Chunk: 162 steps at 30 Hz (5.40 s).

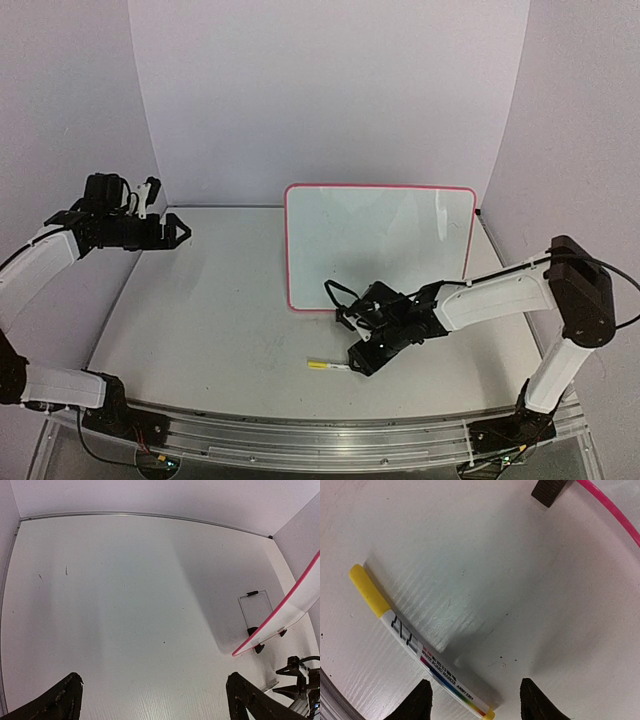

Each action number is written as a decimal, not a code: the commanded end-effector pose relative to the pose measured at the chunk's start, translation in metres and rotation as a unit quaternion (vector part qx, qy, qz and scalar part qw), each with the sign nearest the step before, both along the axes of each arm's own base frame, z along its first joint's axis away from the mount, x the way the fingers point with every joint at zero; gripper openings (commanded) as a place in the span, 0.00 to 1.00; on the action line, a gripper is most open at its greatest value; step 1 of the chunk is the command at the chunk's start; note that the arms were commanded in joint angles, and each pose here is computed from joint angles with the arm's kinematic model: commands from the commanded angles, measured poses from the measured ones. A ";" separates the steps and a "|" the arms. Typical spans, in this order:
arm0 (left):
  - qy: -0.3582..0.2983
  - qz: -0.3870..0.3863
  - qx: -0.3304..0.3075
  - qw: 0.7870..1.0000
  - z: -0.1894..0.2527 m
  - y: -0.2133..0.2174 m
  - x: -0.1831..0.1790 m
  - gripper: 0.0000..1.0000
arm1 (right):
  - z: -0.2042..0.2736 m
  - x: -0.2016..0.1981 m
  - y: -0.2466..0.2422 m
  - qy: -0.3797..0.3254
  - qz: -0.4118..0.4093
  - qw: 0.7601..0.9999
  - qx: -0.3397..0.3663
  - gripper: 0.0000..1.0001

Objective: Write a sentence on the whiteboard
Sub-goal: Pick up the whiteboard marker from the center of the board, then pass from the right arm to the left, then pass from the left arm to the right

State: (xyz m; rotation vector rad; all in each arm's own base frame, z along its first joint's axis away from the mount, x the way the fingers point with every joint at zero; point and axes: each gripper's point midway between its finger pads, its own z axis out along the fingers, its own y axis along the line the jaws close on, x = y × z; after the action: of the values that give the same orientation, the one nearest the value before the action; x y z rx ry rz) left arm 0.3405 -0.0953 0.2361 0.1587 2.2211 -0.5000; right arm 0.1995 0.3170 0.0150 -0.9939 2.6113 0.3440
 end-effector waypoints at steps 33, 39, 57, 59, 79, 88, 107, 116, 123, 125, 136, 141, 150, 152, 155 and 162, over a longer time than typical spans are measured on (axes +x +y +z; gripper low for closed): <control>0.108 -0.164 -0.217 0.956 -0.032 -0.147 -0.091 0.99 | 0.088 -0.003 0.070 -0.104 0.051 0.990 0.081 0.00; 0.125 -0.228 -0.211 0.942 -0.034 -0.182 -0.112 0.99 | 0.136 0.002 0.088 -0.134 0.062 0.981 0.128 0.00; 0.141 -0.274 -0.265 0.914 -0.013 -0.234 -0.121 0.52 | 0.168 -0.006 0.106 -0.174 0.097 0.969 0.145 0.00; 0.146 -0.269 -0.277 0.911 -0.014 -0.236 -0.120 0.41 | 0.168 -0.006 0.105 -0.175 0.097 0.969 0.143 0.00; 0.175 -0.237 -0.279 0.914 -0.032 -0.234 -0.116 0.00 | 0.176 -0.004 0.101 -0.190 0.070 0.968 0.148 0.10; 0.113 -0.184 -0.347 0.913 -0.004 -0.223 -0.100 0.00 | 0.215 0.014 0.108 -0.168 -0.054 0.934 0.310 0.85; -0.055 -0.248 -0.486 0.836 0.104 -0.211 -0.112 0.00 | 0.304 0.016 0.104 -0.034 -0.040 0.761 0.646 0.85; -0.066 -0.257 -0.490 0.830 0.112 -0.208 -0.117 0.00 | 0.330 0.007 0.112 -0.020 -0.001 0.738 0.675 0.78; -0.062 -0.263 -0.487 0.830 0.112 -0.212 -0.116 0.00 | 0.326 0.010 0.119 -0.011 0.000 0.734 0.679 0.74; -0.056 -0.263 -0.485 0.832 0.109 -0.213 -0.116 0.00 | 0.326 0.011 0.120 -0.010 0.000 0.734 0.679 0.72; -0.030 -0.272 -0.456 0.847 0.096 -0.221 -0.116 0.00 | 0.324 0.013 0.127 -0.010 0.005 0.736 0.677 0.68; -0.022 -0.272 -0.454 0.848 0.091 -0.223 -0.114 0.00 | 0.323 0.013 0.130 -0.008 0.008 0.737 0.676 0.63; -0.013 -0.275 -0.453 0.848 0.088 -0.227 -0.113 0.00 | 0.321 0.016 0.133 -0.008 0.006 0.738 0.674 0.41; -0.013 -0.275 -0.454 0.847 0.088 -0.228 -0.113 0.00 | 0.320 0.016 0.133 -0.007 0.005 0.739 0.674 0.37; -0.011 -0.276 -0.454 0.847 0.088 -0.228 -0.112 0.00 | 0.320 0.017 0.134 -0.007 0.003 0.738 0.674 0.29; -0.007 -0.276 -0.453 0.847 0.085 -0.229 -0.112 0.00 | 0.319 0.017 0.133 -0.008 0.002 0.738 0.674 0.21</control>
State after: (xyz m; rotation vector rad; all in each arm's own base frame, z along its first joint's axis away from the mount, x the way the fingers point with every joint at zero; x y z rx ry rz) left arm 0.2299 -0.3171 0.3165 0.2493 1.6681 -1.7734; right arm 0.2253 0.4454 0.2959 -0.3491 1.6606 1.7445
